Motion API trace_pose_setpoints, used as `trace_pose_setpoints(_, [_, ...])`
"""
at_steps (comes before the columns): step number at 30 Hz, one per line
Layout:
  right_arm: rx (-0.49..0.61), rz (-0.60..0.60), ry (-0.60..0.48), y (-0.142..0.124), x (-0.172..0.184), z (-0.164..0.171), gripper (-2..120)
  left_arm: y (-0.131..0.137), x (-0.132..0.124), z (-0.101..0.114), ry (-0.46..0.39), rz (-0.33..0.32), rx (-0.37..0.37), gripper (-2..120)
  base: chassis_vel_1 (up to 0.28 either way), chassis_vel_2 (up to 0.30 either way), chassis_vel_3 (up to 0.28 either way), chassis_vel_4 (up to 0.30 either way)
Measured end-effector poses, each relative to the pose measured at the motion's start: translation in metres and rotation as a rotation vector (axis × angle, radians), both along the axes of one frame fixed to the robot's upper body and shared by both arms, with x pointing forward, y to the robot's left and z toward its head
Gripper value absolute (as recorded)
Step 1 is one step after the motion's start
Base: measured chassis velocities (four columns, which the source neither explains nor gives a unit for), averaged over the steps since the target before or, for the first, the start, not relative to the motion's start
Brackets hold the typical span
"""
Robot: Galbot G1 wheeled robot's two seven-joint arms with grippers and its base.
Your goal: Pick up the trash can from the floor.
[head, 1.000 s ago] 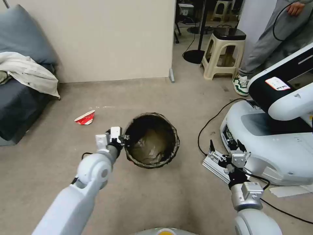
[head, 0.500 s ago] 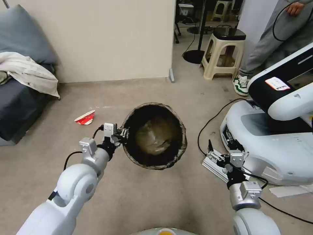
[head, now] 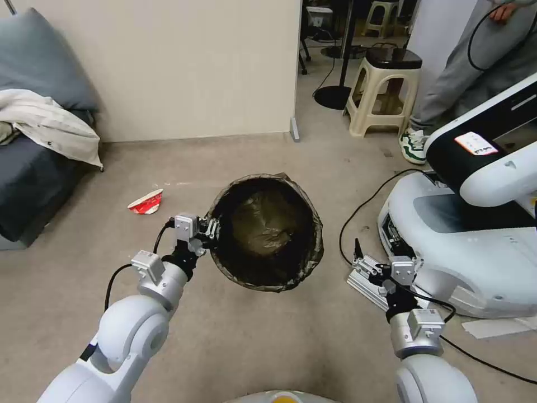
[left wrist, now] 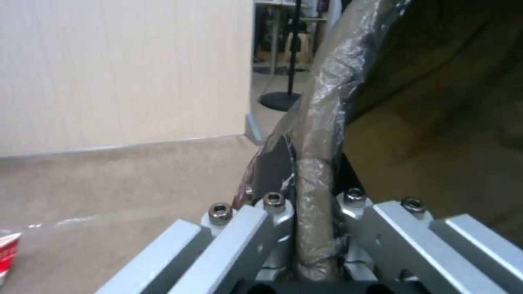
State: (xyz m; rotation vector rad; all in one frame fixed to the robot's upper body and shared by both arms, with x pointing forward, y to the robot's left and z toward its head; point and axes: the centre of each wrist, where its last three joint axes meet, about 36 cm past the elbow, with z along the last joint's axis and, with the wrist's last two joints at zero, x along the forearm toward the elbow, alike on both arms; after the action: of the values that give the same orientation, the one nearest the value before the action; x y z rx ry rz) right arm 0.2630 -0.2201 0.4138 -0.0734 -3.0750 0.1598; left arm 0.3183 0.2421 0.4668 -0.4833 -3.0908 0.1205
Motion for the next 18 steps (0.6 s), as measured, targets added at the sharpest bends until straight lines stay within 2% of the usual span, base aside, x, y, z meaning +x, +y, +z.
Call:
trace_pose_setpoints(11, [0.002, -0.006, -0.002, 0.001, -0.003, 0.000, 100, -0.006, -0.014, 0.012, 0.092, 0.095, 0.068, 1, 0.000, 0.000, 0.000, 0.000])
trace_pose_setpoints(18, [0.001, -0.009, -0.004, 0.001, -0.003, 0.000, 100, -0.009, -0.021, 0.019, 0.130, 0.116, 0.090, 1, 0.000, 0.000, 0.000, 0.000])
